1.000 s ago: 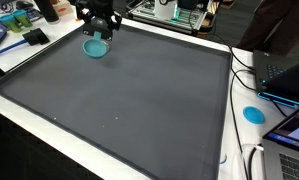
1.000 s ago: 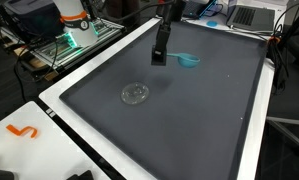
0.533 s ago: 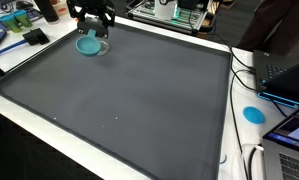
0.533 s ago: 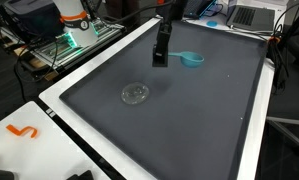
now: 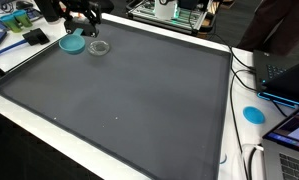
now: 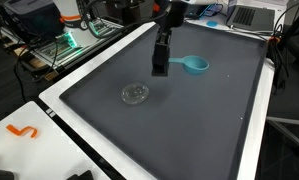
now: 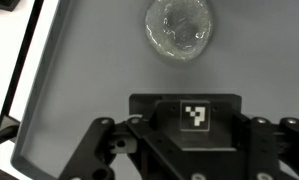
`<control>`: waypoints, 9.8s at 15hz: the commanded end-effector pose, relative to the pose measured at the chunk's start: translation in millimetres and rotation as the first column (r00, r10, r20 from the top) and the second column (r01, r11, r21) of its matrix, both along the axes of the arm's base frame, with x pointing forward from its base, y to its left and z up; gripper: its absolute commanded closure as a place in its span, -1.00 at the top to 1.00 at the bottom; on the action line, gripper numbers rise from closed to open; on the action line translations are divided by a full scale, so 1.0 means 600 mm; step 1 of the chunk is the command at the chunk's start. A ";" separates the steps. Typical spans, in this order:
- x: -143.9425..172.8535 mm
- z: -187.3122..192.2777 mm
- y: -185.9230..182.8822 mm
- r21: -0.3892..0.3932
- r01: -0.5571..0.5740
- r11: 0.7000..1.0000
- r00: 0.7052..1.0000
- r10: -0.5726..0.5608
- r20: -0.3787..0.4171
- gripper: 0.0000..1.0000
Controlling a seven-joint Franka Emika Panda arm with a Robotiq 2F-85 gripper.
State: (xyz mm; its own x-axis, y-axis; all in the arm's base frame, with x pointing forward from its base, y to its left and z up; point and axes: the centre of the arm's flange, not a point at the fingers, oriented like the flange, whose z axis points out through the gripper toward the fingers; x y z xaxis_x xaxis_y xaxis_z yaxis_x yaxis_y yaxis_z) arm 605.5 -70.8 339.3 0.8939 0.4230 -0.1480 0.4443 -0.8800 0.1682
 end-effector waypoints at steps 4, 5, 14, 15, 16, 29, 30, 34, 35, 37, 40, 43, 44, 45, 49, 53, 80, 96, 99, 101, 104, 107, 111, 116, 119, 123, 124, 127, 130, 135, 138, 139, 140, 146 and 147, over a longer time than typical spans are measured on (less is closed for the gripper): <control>0.015 0.005 -0.109 0.127 0.083 0.988 0.997 -0.083 -0.007 -0.43; 0.012 0.007 -0.126 0.145 0.090 0.985 0.996 -0.090 -0.004 -0.43; -0.045 -0.006 -0.269 0.389 0.127 0.912 0.991 -0.134 -0.009 -0.43; -0.054 -0.009 -0.285 0.417 0.129 0.900 0.991 -0.137 -0.010 -0.43; -0.061 -0.012 -0.297 0.442 0.128 0.888 0.991 -0.137 -0.012 -0.43; -0.155 -0.067 -0.408 0.682 0.040 0.730 0.995 -0.091 0.039 -0.43; -0.161 -0.071 -0.413 0.692 0.039 0.721 0.995 -0.092 0.039 -0.43; -0.182 -0.087 -0.429 0.716 0.006 0.698 0.996 -0.066 0.056 -0.43; -0.187 -0.092 -0.432 0.715 -0.049 0.698 0.996 -0.018 0.086 -0.43; -0.193 -0.099 -0.435 0.719 -0.078 0.690 0.995 0.007 0.100 -0.43; -0.205 -0.108 -0.436 0.720 -0.111 0.685 0.992 0.038 0.117 -0.43; -0.217 -0.115 -0.434 0.720 -0.133 0.681 0.990 0.058 0.127 -0.43; -0.221 -0.117 -0.433 0.720 -0.139 0.679 0.989 0.064 0.131 -0.43; -0.224 -0.119 -0.431 0.719 -0.145 0.679 0.989 0.068 0.135 -0.43; -0.235 -0.128 -0.425 0.722 -0.150 0.675 0.988 0.075 0.134 -0.43; -0.246 -0.135 -0.414 0.719 -0.169 0.674 0.985 0.085 0.152 -0.43; -0.247 -0.117 -0.284 0.573 -0.266 0.776 0.956 0.137 0.258 -0.43; -0.252 -0.098 -0.171 0.380 -0.097 0.920 0.969 0.000 0.246 -0.43; -0.249 -0.094 -0.149 0.319 -0.058 0.946 0.969 -0.023 0.244 -0.43; -0.247 -0.091 -0.135 0.286 -0.031 0.958 0.970 -0.040 0.239 -0.43; -0.244 -0.088 -0.115 0.248 -0.007 0.969 0.974 -0.049 0.221 -0.43; -0.239 -0.082 -0.094 0.213 -0.003 0.977 0.979 -0.040 0.201 -0.43; -0.227 -0.070 -0.065 0.162 -0.011 0.987 0.983 -0.020 0.185 -0.43; -0.211 -0.047 -0.032 0.101 -0.003 0.995 0.986 -0.014 0.165 -0.43; -0.201 -0.033 -0.016 0.070 0.012 0.997 0.991 -0.021 0.134 -0.43; -0.187 -0.013 0.003 0.035 0.023 0.999 0.994 -0.026 0.106 -0.43; -0.184 -0.008 0.006 0.030 0.027 0.999 0.994 -0.030 0.100 -0.43; -0.175 0.006 0.013 0.016 0.046 0.999 0.994 -0.048 0.094 -0.43; -0.168 0.023 0.017 0.013 0.052 0.999 0.995 -0.053 0.088 -0.43; -0.159 0.054 0.020 0.006 0.046 0.999 0.996 -0.047 0.070 -0.43; -0.158 0.073 0.019 0.000 0.046 0.999 0.997 -0.046 0.065 -0.43; -0.158 0.080 0.018 0.003 0.039 0.999 0.997 -0.039 0.060 -0.43; -0.161 0.089 0.016 0.004 0.037 0.999 0.998 -0.038 0.060 -0.43; -0.181 0.140 0.002 0.016 0.037 0.999 0.997 -0.038 0.067 -0.43; -0.185 0.150 -0.003 0.013 0.044 0.999 0.996 -0.045 0.077 -0.43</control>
State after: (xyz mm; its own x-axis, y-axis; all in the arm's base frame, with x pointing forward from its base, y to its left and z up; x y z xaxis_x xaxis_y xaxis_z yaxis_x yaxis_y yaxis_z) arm 508.1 -65.0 409.1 0.9190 0.3865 -0.0783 0.3943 -0.8993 0.1894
